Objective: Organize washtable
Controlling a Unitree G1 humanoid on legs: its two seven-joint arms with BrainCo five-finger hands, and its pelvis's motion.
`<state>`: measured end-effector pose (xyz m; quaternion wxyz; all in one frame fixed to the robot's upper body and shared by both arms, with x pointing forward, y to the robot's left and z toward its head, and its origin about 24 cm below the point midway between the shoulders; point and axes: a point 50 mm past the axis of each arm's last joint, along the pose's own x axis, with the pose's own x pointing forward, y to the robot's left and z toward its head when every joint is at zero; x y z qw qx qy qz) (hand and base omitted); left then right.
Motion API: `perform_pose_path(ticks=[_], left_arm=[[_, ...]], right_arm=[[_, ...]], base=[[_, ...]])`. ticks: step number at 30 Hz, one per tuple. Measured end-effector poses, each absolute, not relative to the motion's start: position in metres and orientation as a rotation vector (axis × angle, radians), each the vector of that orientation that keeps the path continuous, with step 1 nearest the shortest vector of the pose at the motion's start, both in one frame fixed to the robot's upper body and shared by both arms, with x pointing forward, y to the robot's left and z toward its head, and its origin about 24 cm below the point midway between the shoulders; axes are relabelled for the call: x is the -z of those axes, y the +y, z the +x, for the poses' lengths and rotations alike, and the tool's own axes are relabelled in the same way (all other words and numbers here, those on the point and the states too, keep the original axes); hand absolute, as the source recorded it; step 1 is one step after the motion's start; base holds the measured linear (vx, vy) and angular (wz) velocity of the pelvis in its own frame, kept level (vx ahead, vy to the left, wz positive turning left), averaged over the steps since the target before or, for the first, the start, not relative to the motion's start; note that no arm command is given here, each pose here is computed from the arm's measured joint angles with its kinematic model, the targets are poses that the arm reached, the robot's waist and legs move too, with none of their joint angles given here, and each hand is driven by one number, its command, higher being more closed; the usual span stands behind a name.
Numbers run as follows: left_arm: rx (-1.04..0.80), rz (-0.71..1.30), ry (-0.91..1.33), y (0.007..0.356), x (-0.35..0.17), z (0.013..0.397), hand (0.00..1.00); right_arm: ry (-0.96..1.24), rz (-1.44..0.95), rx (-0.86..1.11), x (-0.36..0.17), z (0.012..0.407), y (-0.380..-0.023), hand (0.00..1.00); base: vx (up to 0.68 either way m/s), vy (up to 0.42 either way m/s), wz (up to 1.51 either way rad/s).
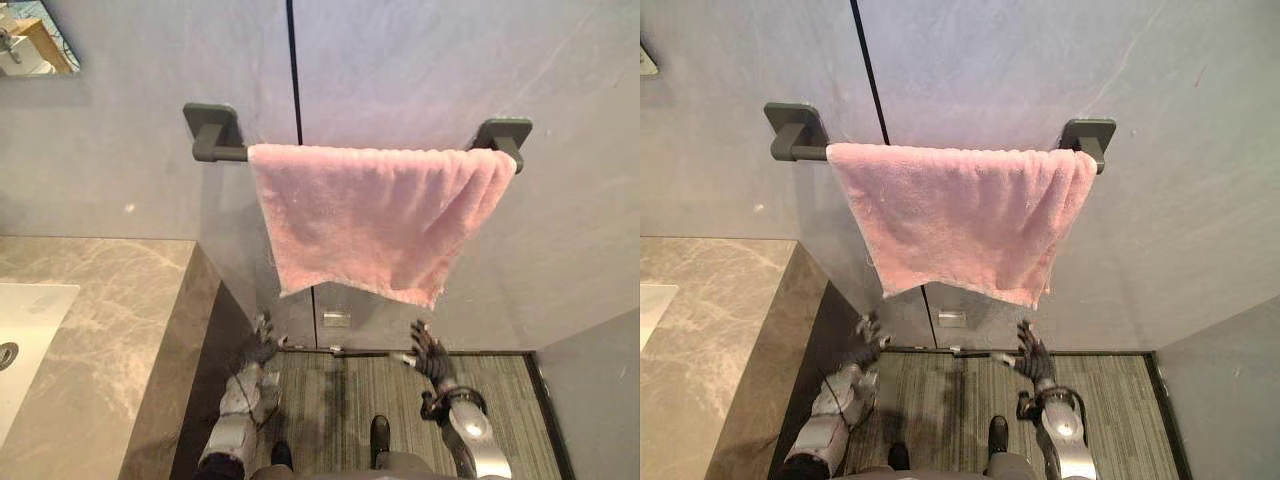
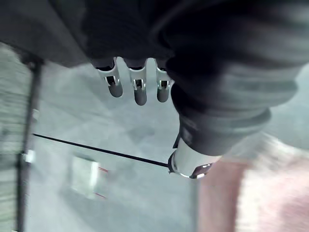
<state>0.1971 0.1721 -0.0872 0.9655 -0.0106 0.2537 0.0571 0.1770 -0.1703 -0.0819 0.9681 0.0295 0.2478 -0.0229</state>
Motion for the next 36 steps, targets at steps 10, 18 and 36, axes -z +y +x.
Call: perform_pose_path(ticks=[10,18,36], left_arm=[[-0.513,-0.057,1.043,0.223,0.157,0.07,0.0],[-0.658,-0.245,1.141,0.221,0.166,0.032,0.0],[-0.286,-0.188,0.918,0.155,0.149,0.134,0.0]], right_arm=[[0.998,0.045,0.216,0.153,0.096,-0.197,0.0],[1.075,-0.085,0.107,0.158,0.099,-0.199,0.0],[1.002,-0.008,0.176,0.151,0.117,-0.196,0.0]], base=[[-0.01,0.001,-0.07],[0.0,-0.012,0.04],[-0.08,0.019,0.32]])
